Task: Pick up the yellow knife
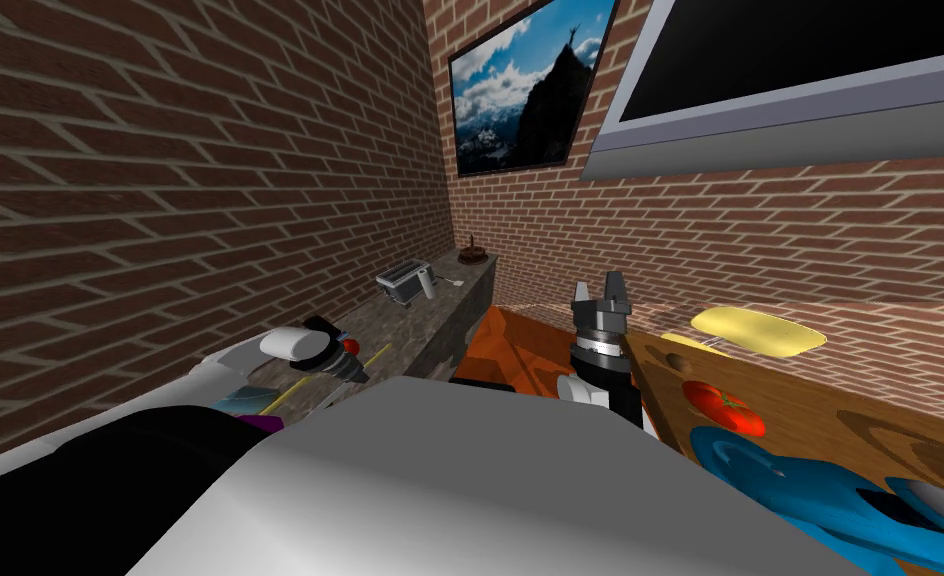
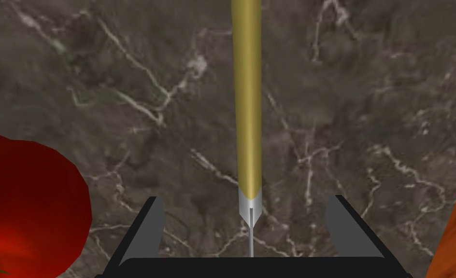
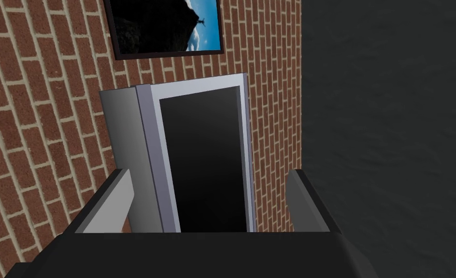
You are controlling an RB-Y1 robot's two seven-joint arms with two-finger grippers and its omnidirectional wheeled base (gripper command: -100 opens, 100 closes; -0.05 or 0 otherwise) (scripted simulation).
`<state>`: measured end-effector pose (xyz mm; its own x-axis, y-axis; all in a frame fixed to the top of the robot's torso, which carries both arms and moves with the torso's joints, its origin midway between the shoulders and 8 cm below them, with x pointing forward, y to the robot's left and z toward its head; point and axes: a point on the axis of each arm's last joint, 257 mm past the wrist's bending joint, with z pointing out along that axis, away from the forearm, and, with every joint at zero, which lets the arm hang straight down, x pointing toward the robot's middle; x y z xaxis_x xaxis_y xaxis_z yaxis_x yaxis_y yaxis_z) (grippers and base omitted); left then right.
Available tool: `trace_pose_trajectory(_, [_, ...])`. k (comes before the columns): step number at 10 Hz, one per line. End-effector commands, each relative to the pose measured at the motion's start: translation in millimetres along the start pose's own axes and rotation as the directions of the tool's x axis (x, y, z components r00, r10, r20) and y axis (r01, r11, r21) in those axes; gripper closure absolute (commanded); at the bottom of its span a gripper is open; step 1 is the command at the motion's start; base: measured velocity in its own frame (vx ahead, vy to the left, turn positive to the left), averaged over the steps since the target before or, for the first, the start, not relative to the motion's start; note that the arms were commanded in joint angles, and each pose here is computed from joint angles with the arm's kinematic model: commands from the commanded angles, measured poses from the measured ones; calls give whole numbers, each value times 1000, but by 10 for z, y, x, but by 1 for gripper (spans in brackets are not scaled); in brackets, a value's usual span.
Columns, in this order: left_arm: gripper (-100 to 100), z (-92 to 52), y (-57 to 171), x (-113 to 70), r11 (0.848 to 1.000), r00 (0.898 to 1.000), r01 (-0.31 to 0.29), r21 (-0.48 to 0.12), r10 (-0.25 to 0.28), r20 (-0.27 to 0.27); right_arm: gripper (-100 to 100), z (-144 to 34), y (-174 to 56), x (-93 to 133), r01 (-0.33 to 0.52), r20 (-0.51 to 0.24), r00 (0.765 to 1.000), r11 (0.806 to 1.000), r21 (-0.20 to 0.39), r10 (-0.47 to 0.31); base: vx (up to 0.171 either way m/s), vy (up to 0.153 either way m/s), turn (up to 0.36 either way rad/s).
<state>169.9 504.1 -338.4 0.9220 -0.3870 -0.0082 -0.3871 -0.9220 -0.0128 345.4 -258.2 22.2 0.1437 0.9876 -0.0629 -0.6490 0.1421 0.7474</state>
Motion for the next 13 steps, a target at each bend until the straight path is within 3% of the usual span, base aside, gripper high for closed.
trace_pose_trajectory(1, [-100,15,35,13,1000,1000,25,0,-25,0,0,0,0,0,0,0,1000,1000,0,0,-68,67,-86])
trace_pose_trajectory(6, [-100,77,192,109,997,997,82,0,-82,-4,0,-1,0,0,0,0,1000,1000,0,0,-57,42,-100])
trace_pose_trajectory(7, [-100,73,161,94,998,998,69,0,-69,-3,0,0,0,0,0,0,1000,1000,0,0,-31,24,-37])
trace_pose_trajectory(8, [100,75,166,97,997,997,74,0,-74,-4,0,-1,-1,-1,0,0,1000,1000,0,0,0,0,0])
trace_pose_trajectory(12, [100,73,165,99,997,997,74,0,-74,-4,0,-1,0,-1,0,0,1000,1000,0,0,0,0,0])
trace_pose_trajectory(13, [0,73,165,99,997,997,74,0,-74,-4,0,-1,0,-1,0,0,1000,1000,0,0,0,0,0])
